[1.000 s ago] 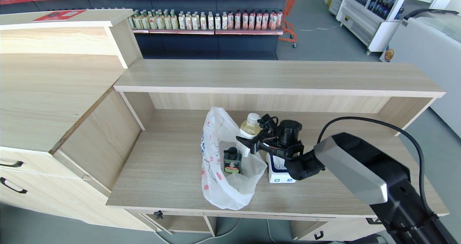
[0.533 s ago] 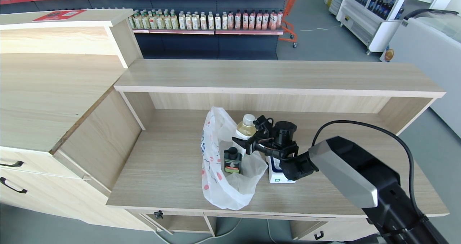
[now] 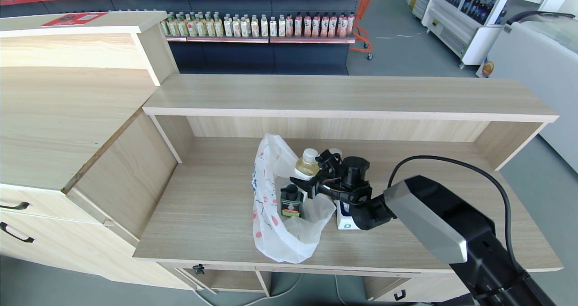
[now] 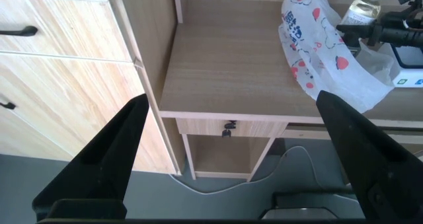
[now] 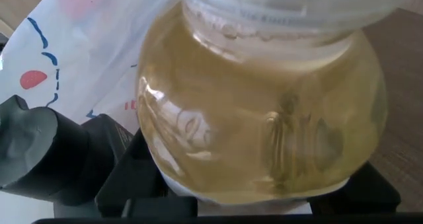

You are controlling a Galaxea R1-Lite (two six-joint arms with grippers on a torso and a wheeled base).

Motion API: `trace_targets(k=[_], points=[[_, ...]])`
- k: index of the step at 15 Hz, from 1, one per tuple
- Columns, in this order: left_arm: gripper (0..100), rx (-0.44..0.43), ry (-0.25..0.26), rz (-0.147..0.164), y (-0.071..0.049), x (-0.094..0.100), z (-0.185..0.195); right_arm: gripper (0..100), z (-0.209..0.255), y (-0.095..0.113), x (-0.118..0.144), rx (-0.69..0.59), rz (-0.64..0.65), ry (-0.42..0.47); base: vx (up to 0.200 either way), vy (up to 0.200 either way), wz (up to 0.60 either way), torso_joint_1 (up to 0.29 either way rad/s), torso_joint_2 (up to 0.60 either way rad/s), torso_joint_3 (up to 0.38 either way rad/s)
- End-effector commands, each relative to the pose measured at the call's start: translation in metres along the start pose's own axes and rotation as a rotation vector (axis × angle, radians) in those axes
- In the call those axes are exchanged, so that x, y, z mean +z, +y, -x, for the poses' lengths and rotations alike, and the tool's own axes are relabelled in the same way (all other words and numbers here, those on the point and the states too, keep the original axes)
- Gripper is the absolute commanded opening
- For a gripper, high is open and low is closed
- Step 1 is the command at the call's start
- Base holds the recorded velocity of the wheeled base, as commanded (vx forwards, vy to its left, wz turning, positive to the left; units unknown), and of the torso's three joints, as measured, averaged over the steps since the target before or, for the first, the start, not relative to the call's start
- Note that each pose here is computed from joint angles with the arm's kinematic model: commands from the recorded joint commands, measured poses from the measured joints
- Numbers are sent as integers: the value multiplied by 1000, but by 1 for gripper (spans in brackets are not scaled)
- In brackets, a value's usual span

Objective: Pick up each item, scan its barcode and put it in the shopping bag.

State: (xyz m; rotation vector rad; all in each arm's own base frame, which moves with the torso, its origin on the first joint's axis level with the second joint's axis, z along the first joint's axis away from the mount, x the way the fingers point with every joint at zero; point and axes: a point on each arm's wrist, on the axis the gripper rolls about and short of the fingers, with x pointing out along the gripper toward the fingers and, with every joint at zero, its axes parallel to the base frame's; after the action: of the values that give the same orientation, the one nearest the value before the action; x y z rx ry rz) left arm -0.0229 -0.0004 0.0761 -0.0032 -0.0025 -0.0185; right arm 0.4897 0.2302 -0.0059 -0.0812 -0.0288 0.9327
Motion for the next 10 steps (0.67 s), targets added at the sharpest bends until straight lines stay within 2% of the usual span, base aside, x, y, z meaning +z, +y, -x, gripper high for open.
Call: trace_targets(k=[1,2,7,10], points=[[100,0,-1,1,0,0,0,0,0,0,-3,0,-1,6,0,0,0,0,0,0],[100,0,-1,0,0,0,0,100,0,0,-6,1,4,10,0,0,0,0,0,0],[100,0,-1,0,0,0,0,100,-1,-1,8,17,-9,-20,0,0,0,0,0,0],[100,0,-1,0,0,0,0,100,0,-2,44,24,-127,-72,0,0,0,0,0,0]])
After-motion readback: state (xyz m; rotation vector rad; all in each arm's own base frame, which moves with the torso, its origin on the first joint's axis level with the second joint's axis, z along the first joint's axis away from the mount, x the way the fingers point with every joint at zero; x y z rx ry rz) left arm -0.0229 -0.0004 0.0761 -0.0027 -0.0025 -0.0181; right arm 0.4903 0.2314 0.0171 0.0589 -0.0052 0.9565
